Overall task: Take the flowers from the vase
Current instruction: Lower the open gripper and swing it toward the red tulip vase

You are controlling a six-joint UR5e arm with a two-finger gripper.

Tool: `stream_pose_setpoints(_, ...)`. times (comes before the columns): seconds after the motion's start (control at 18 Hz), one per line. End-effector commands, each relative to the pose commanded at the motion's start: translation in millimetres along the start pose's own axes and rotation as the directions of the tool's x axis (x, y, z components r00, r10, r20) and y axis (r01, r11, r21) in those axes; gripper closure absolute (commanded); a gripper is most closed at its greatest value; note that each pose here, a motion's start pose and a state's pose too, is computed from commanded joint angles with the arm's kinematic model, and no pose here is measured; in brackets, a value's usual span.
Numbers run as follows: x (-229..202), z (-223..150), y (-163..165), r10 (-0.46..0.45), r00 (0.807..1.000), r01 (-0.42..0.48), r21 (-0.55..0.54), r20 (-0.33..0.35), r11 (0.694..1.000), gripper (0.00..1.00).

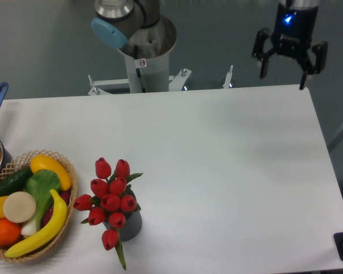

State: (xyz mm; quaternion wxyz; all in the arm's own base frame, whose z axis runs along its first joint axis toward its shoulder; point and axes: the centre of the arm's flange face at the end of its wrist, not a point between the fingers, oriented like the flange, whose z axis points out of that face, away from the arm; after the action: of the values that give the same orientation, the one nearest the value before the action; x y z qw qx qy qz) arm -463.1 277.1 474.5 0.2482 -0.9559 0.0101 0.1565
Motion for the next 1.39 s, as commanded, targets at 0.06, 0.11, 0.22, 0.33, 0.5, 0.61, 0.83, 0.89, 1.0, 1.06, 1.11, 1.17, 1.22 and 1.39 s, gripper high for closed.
stream_pose_setpoints(0.06, 4, 6, -4, -0.038, 0.999, 0.038, 0.010, 0.012, 0.999, 0.00)
stream_pose_setpoints(0.11, 9, 11, -10, -0.067, 0.998, 0.067, 0.020, 0.011, 0.998, 0.00)
stream_pose_setpoints(0.22, 18, 18, -22, -0.090, 0.996, 0.090, 0.031, -0.009, 0.995, 0.00)
stream_pose_setpoints(0.33, 27, 31, -31, -0.099, 0.994, 0.100, 0.040, -0.045, 0.994, 0.00)
stream_pose_setpoints(0.5, 48, 47, -52, -0.079, 0.993, 0.084, 0.047, -0.089, 0.995, 0.00)
stream_pose_setpoints(0.61, 59, 57, -63, -0.059, 0.991, 0.069, 0.073, -0.122, 0.995, 0.00)
stream_pose_setpoints(0.83, 85, 72, -61, -0.054, 0.982, 0.071, 0.087, -0.182, 0.994, 0.00)
stream_pose_setpoints(0.89, 86, 73, -61, -0.051, 0.982, 0.069, 0.089, -0.184, 0.994, 0.00)
stream_pose_setpoints(1.0, 96, 80, -72, -0.026, 0.981, 0.048, 0.109, -0.194, 0.993, 0.00)
stream_pose_setpoints(1.06, 100, 83, -76, -0.010, 0.981, 0.037, 0.138, -0.193, 0.990, 0.00)
stream_pose_setpoints(1.11, 102, 90, -79, 0.001, 0.980, 0.036, 0.180, -0.201, 0.983, 0.00)
stream_pose_setpoints(1.17, 103, 101, -83, 0.011, 0.974, 0.041, 0.228, -0.226, 0.973, 0.00)
stream_pose_setpoints(1.22, 104, 108, -86, 0.021, 0.968, 0.051, 0.277, -0.252, 0.960, 0.00)
stream_pose_setpoints(1.39, 108, 115, -95, 0.042, 0.950, 0.075, 0.361, -0.308, 0.930, 0.00)
